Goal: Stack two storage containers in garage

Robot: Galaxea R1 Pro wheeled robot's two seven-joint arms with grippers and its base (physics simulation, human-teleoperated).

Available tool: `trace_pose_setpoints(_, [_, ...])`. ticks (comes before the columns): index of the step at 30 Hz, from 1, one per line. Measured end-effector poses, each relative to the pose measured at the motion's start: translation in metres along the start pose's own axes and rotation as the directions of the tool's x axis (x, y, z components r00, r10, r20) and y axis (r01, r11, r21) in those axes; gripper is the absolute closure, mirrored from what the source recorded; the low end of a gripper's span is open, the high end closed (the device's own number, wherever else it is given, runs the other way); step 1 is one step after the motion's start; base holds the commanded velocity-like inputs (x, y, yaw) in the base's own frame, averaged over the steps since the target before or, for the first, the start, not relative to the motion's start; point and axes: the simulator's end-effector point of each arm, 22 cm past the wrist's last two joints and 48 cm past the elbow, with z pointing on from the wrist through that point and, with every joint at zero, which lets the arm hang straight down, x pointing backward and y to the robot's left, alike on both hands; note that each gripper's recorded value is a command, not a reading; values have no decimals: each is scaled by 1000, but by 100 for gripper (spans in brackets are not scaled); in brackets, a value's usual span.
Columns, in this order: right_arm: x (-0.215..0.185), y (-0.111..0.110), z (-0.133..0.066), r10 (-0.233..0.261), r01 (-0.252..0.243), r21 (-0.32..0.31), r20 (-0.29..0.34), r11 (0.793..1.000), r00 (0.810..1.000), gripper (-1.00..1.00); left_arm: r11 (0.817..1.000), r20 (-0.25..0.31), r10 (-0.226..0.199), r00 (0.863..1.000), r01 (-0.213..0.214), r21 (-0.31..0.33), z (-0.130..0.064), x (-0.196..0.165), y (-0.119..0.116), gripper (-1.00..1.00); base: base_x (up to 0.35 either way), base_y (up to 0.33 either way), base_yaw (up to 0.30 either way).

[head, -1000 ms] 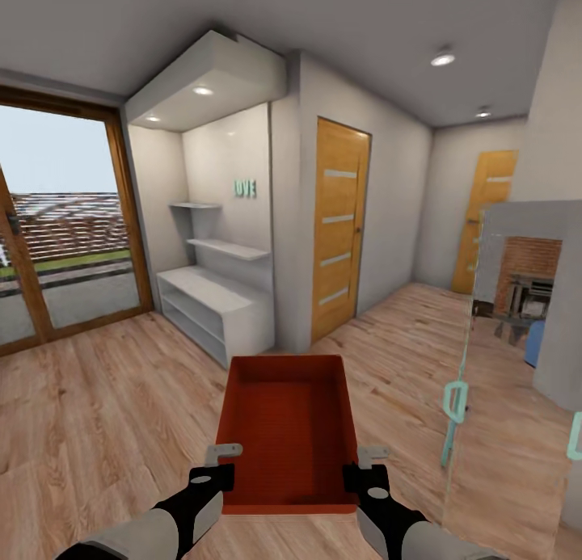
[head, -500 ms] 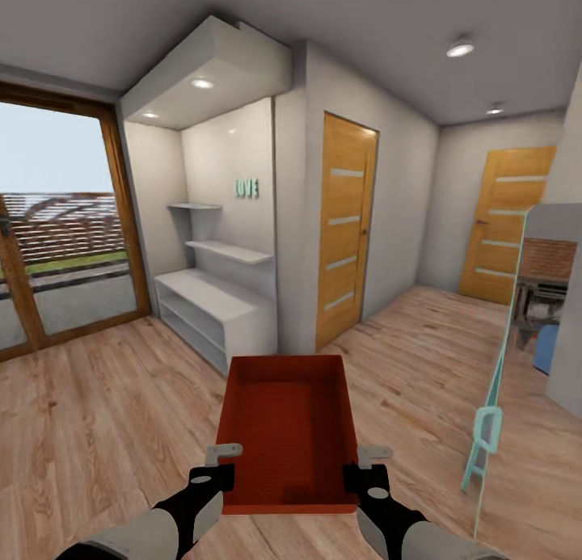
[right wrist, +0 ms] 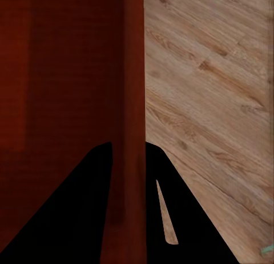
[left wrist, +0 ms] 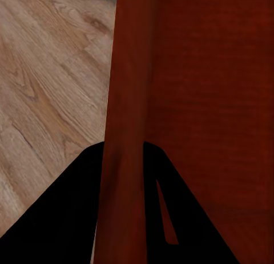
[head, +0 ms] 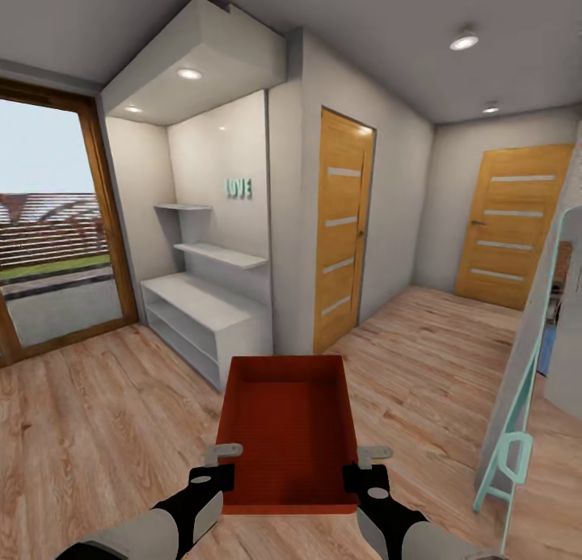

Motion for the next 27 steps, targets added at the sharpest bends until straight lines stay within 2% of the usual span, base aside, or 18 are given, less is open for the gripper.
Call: trace_pose_setpoints(27, [0,0,0,0,0,0,0,1000,1000,100,1000,0,0,1000,0,0,0,0,0,100,322,101,-232])
